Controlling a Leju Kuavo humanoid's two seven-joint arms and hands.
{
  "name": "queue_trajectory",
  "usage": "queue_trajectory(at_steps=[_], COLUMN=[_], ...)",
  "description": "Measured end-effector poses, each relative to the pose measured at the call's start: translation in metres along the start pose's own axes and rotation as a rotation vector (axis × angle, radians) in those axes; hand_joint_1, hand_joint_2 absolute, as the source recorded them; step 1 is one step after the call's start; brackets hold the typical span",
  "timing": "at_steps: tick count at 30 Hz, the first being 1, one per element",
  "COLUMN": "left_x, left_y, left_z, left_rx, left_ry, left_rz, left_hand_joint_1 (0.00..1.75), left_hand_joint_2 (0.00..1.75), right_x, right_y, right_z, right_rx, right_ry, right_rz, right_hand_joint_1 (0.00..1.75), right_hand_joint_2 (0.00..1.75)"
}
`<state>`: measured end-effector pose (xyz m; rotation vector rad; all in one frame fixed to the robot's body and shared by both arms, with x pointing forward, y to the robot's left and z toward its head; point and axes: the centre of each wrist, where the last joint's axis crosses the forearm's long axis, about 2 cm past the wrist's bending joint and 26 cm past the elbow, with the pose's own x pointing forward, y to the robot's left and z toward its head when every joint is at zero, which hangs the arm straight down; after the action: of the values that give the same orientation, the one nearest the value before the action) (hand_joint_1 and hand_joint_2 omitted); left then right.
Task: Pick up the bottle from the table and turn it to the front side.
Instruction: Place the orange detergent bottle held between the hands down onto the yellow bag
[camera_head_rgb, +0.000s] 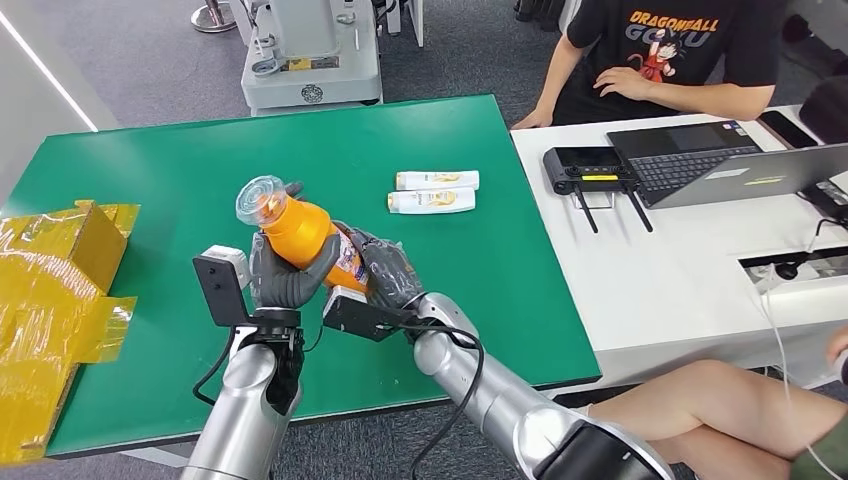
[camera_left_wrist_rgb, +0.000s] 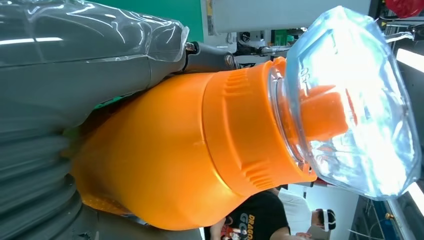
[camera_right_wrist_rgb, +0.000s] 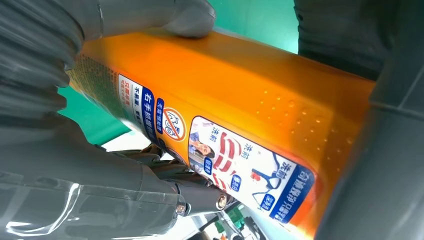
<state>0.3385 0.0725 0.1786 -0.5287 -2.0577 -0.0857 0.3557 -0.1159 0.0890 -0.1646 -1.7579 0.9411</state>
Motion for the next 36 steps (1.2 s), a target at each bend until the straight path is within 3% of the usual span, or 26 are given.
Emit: queue_trajectory(at_steps=[23,24,27,28,36], left_x=[-0.0019,-0.0019,-0.0019,-0.0019,-0.0018], left_y=[0.0019,0.0019,0.0019,0.0020,0.0020], left_z=[0.0035,0.0035,0.0035,0.0035,0.0034], left_rx=[0.003,0.002,0.003,0.003,0.003], left_ry=[0.007,0.007,0.005,0.005,0.001], left_rz=[0.018,0.018,0.020,0.020,0.021], left_hand_joint_1=[1.75,1.75,1.75,1.75,1.75], left_hand_joint_2=[1.75,1.75,1.75,1.75,1.75], right_x=[-0.0052,-0.0052,-0.0052,-0.0053,-0.0024], right_y=[0.0034,0.0033,0.0029,0.0028,0.0008], right_z=[0.0075,0.0075,0.0074,0.0075,0.0074], right_rx=[-0.021,-0.021,-0.023,-0.026,-0.104], right_ry=[-0.002,-0.003,-0.005,-0.006,-0.045], right_rz=[0.000,0.001,0.005,0.008,0.026], right_hand_joint_1=[1.75,1.62,0.31,0.00,0.00], right_hand_joint_2=[1.75,1.75,1.75,1.75,1.75])
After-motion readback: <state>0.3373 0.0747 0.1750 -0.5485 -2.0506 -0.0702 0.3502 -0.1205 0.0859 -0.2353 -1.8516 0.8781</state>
